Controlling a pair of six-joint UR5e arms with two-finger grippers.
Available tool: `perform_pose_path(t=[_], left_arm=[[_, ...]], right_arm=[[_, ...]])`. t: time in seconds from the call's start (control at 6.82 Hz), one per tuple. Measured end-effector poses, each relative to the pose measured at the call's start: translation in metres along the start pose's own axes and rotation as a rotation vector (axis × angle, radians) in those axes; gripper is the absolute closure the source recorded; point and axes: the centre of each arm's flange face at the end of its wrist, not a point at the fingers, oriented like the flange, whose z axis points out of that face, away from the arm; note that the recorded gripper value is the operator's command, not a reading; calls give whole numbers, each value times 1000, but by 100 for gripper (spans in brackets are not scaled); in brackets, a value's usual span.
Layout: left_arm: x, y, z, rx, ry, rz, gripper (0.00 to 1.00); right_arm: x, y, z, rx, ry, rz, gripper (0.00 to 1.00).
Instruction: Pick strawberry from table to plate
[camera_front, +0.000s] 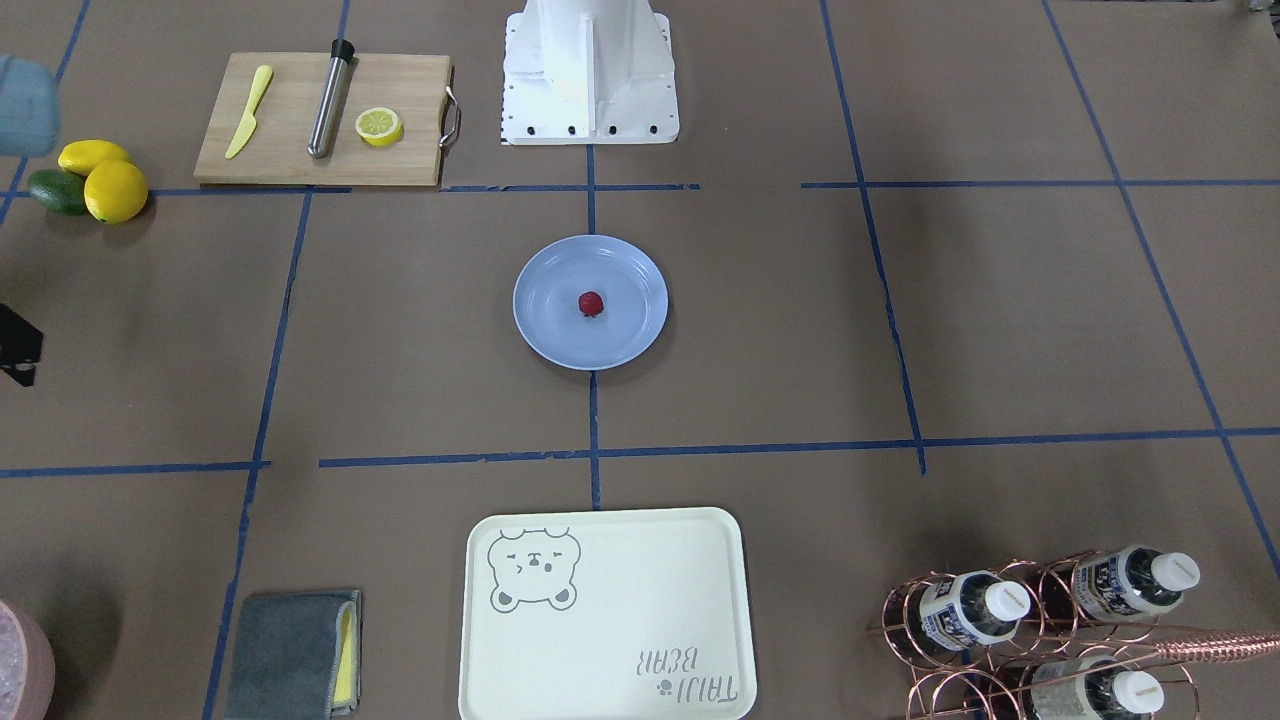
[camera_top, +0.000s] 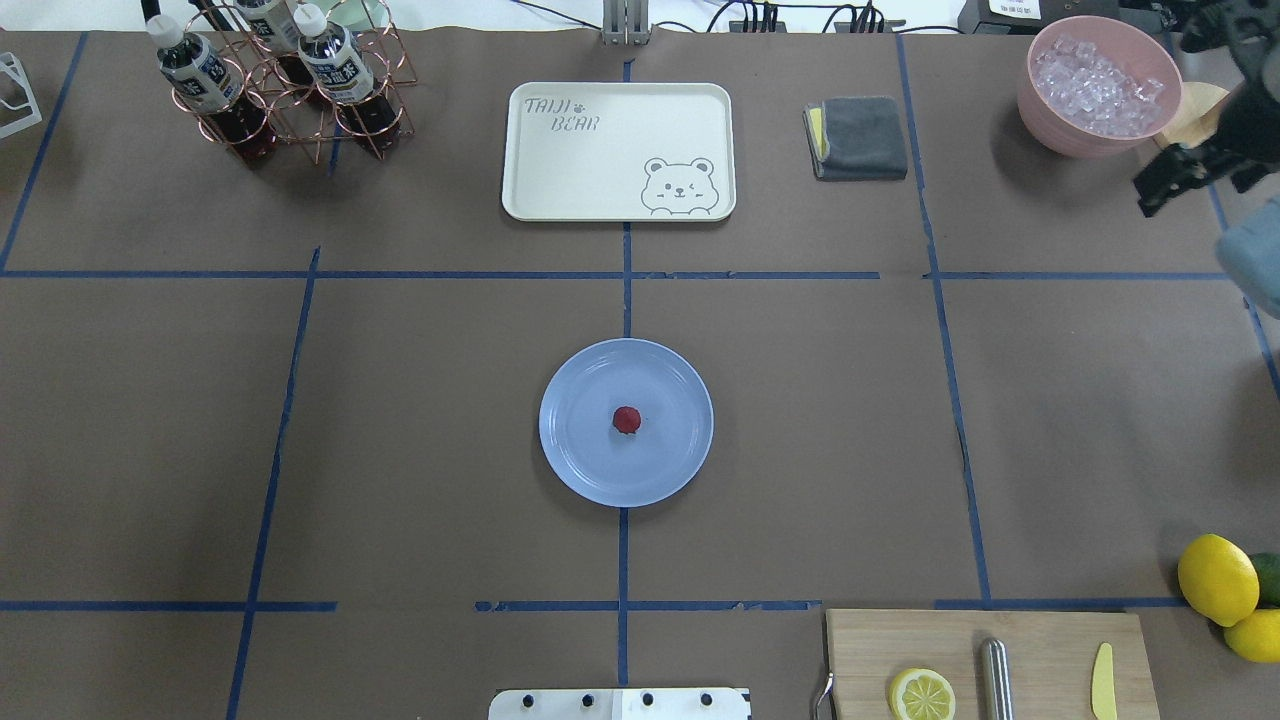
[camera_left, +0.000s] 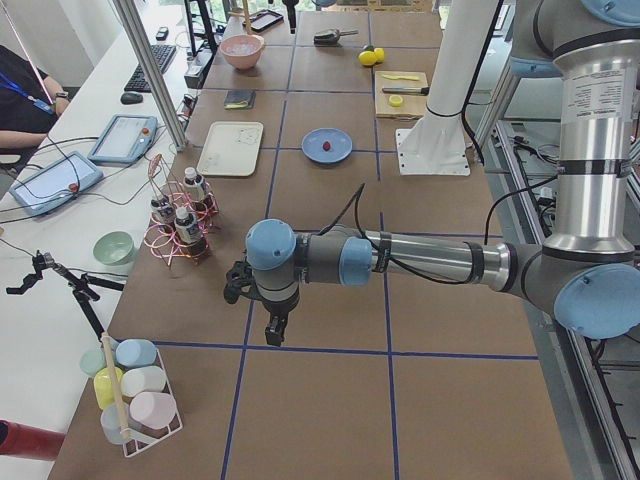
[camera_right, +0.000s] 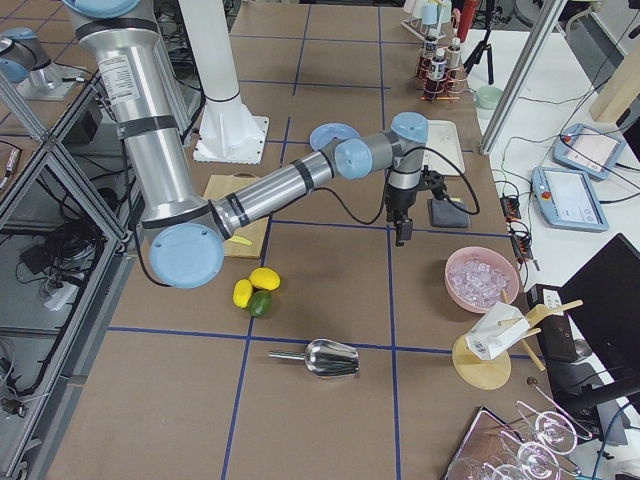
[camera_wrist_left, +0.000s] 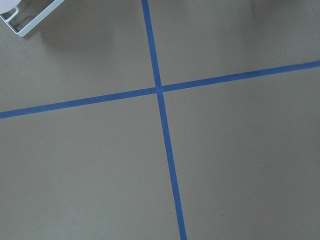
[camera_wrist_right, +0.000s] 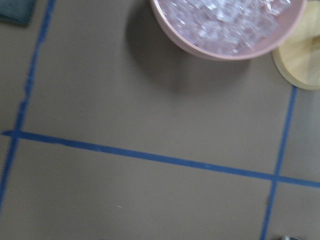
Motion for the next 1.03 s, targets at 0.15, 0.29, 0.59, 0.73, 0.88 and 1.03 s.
perform_pose_path(t=[0.15,0.29,0.59,0.73,0.88,1.03], left_arm=[[0,0,-1,1,-2,1,0],[1,0,-1,3,-3,3,0],[2,0,-3,6,-4,5,0],[2,0,-3,6,-3,5,0],[1,1,-2,4,-3,3,0],[0,1,-1,2,-3,0,0]], right_arm=[[63,33,10,-27,18,7,0],[112,64,13,-39,-2,7,0],[166,125,17,-41,-104,40,0],[177,144,18,-35,-130,47,0],[181,154,20,-30,-146,51,0],[182,159,21,-29,-155,54,0]])
